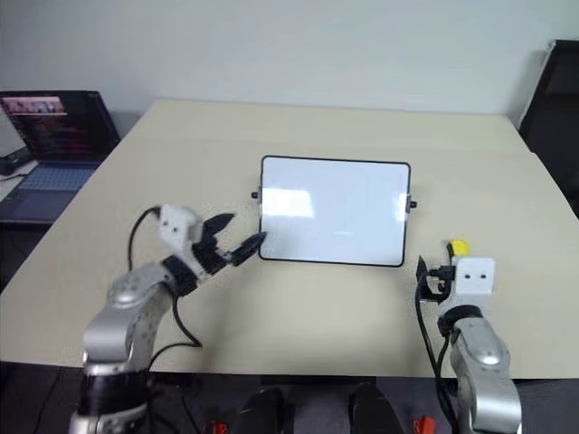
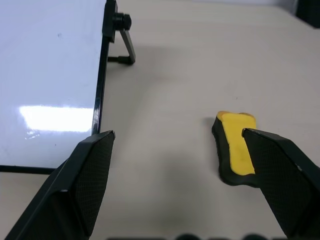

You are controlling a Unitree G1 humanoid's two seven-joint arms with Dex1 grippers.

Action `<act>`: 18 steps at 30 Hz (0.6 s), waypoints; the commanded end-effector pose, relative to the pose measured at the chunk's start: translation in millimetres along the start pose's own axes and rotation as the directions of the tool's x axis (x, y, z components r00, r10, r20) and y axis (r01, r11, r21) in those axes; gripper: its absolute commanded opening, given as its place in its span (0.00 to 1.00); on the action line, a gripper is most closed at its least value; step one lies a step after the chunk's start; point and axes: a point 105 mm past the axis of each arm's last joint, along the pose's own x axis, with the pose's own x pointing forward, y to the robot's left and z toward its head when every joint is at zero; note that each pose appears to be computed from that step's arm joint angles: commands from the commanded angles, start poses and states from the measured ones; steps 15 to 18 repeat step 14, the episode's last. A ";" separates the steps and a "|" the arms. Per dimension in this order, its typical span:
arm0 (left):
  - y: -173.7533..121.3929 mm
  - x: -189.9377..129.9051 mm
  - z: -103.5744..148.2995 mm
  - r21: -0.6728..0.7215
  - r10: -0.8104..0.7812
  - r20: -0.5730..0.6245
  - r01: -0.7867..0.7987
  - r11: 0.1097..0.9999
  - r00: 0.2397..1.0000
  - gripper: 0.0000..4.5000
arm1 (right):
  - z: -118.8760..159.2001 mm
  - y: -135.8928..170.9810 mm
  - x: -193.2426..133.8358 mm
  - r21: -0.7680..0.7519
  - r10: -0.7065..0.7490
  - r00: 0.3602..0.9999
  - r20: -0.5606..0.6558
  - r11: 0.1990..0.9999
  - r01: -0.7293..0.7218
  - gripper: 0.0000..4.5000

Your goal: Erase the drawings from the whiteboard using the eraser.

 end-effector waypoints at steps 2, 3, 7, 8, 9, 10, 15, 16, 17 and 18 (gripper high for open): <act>9.8 -13.7 4.1 0.040 0.192 0.049 -0.194 0.980 0.980 1.00 | 0.7 -15.3 -2.9 0.046 -0.014 0.997 0.073 0.999 0.010 0.99; 10.5 -15.4 2.1 0.042 0.211 0.044 -0.213 0.976 0.976 1.00 | -0.3 -18.8 -2.1 0.058 -0.021 0.997 0.074 0.998 0.017 0.99; 2.6 -12.4 -0.5 0.059 0.216 0.036 -0.218 0.974 0.976 1.00 | 1.1 -31.0 -0.1 0.066 -0.025 0.996 0.080 0.998 0.020 0.99; 2.7 -13.4 -2.7 0.062 0.213 0.029 -0.214 0.975 0.977 1.00 | 1.4 -28.3 -2.0 0.065 -0.016 0.997 0.079 0.998 0.011 0.99; 1.4 -13.8 -5.5 0.065 0.205 0.020 -0.206 0.976 0.979 1.00 | 1.5 -27.0 -3.9 0.063 -0.014 0.997 0.076 0.998 0.009 0.99; -1.5 -13.2 -7.7 0.066 0.198 0.015 -0.199 0.978 0.980 1.00 | 1.0 -28.2 -4.9 0.062 -0.014 0.997 0.073 0.998 0.010 0.99; -5.6 -11.2 -14.4 0.049 0.174 -0.002 -0.174 0.984 0.985 1.00 | 6.5 -29.1 -8.0 0.076 -0.021 0.997 0.068 0.997 0.016 0.99; -5.6 -11.2 -14.4 0.049 0.174 -0.002 -0.174 0.984 0.985 1.00 | 6.5 -29.1 -8.0 0.076 -0.021 0.997 0.068 0.997 0.016 0.99; -5.6 -11.2 -14.4 0.049 0.174 -0.002 -0.174 0.984 0.985 1.00 | 6.5 -29.1 -8.0 0.076 -0.021 0.997 0.068 0.997 0.016 0.99; -5.6 -11.2 -14.4 0.049 0.174 -0.002 -0.174 0.984 0.985 1.00 | 6.5 -29.1 -8.0 0.076 -0.021 0.997 0.068 0.997 0.016 0.99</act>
